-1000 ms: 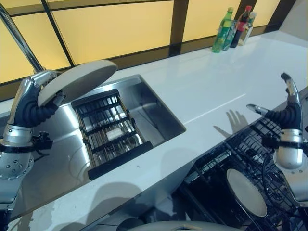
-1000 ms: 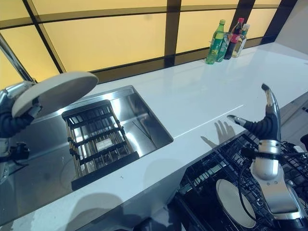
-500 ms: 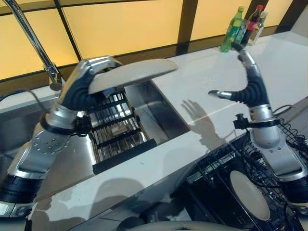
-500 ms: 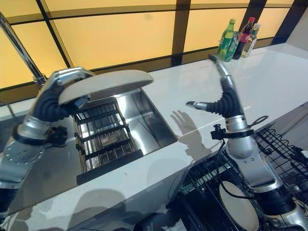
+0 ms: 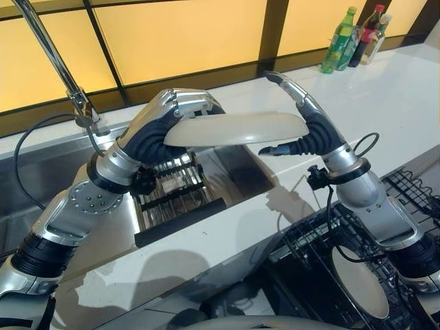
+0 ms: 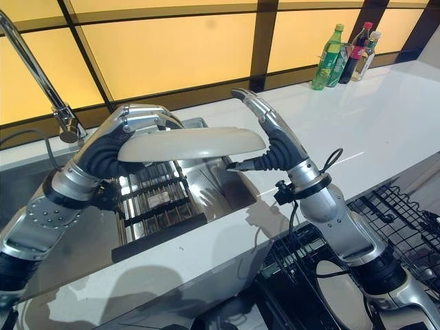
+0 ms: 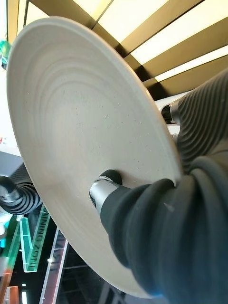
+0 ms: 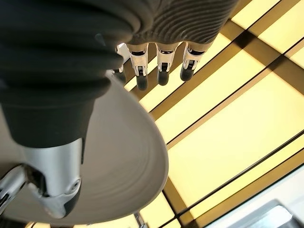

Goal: Pick up plates and place into dishwasher.

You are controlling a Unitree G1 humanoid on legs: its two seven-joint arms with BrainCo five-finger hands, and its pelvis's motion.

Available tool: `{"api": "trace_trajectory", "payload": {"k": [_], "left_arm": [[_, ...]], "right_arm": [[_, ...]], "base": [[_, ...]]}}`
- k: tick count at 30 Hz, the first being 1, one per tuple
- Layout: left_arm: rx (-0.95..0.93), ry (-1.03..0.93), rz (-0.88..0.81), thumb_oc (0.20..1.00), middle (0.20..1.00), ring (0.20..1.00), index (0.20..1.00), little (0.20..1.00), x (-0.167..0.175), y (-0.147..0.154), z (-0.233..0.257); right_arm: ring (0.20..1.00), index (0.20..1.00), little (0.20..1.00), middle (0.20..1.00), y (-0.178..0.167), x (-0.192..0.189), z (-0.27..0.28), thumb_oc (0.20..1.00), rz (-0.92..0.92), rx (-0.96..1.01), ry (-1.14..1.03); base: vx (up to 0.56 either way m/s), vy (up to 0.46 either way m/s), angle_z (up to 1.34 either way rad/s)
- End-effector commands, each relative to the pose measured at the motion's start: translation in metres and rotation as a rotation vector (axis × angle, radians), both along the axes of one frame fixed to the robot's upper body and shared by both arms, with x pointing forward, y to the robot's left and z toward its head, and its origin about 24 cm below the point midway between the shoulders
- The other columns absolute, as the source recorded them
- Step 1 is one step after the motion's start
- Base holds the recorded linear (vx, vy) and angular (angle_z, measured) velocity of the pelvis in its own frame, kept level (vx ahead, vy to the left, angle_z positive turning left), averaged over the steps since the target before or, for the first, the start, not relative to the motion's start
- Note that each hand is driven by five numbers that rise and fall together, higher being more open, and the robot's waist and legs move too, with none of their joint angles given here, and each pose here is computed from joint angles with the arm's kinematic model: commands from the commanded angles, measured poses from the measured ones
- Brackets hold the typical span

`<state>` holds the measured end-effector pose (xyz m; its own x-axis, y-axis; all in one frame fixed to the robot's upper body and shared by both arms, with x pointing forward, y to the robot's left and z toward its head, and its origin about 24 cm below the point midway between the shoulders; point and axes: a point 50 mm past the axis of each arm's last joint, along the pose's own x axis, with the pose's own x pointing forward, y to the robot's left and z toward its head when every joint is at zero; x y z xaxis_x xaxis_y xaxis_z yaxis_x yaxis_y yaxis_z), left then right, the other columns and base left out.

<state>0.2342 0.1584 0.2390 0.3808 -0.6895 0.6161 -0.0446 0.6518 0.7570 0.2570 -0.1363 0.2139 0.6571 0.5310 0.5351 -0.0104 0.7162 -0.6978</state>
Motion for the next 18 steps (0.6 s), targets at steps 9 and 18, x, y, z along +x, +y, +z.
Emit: {"api": "trace_trajectory", "payload": {"k": [9, 18], "left_arm": [[-0.091, -0.003, -0.086, 0.2, 0.2, 0.2, 0.2, 0.2, 0.0016, -0.008, 0.0123], [-0.111, 0.009, -0.106, 0.2, 0.2, 0.2, 0.2, 0.2, 0.001, -0.0096, 0.0099]], "right_arm": [[0.94, 0.94, 0.94, 0.94, 0.0284, -0.0156, 0.0137, 0.94, 0.154, -0.035, -0.089], [0.2, 0.2, 0.2, 0.2, 0.0273, -0.0151, 0.0211, 0.2, 0.134, 0.125, -0.121]], "base": [[0.0, 0.0, 0.0], [0.0, 0.003, 0.07]]}}
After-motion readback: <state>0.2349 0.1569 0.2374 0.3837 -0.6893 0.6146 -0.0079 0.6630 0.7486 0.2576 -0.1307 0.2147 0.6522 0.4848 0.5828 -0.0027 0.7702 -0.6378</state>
